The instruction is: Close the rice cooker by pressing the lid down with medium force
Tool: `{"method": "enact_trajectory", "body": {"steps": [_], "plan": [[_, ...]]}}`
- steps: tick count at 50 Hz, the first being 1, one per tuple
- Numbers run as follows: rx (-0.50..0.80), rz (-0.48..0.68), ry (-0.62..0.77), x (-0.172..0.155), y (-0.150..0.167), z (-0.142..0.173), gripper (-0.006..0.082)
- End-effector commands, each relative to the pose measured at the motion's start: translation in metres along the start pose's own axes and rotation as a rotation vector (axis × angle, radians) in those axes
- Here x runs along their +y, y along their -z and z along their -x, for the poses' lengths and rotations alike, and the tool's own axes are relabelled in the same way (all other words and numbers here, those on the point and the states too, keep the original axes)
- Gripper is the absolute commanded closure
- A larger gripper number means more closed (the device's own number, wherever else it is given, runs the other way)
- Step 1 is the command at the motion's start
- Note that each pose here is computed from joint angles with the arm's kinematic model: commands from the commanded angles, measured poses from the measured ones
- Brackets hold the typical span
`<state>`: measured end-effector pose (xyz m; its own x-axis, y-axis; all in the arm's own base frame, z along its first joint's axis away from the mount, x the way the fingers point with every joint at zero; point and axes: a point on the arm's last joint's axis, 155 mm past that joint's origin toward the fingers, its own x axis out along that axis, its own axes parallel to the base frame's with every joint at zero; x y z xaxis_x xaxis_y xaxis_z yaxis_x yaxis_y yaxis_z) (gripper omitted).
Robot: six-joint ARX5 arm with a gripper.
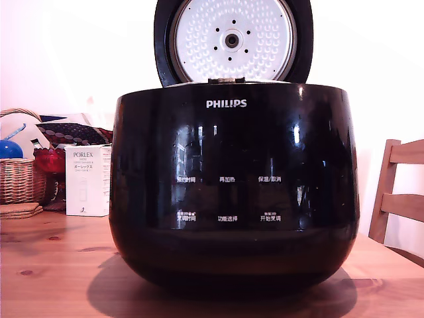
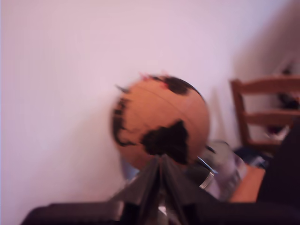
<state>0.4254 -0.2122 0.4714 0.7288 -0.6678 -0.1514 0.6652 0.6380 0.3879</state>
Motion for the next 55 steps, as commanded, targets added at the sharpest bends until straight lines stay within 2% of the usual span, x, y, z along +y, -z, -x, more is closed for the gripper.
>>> {"method": "enact_trajectory", "body": {"steps": [1,15,28,43,55], "plan": [[0.005,-0.015,0.023,-0.007,0.003,-0.012,0.0787],[0.042,-0.009,0.122,-0.042,0.022,-0.047,0.0787],[0.051,-0.031,0.191,-0.072,0.023,-0.060,0.0787],[0.102,-0.039,0.219,-0.086,0.043,-0.077,0.0786],[0.151,-0.032,0.244,-0.097,0.054,-0.078,0.0787]]}}
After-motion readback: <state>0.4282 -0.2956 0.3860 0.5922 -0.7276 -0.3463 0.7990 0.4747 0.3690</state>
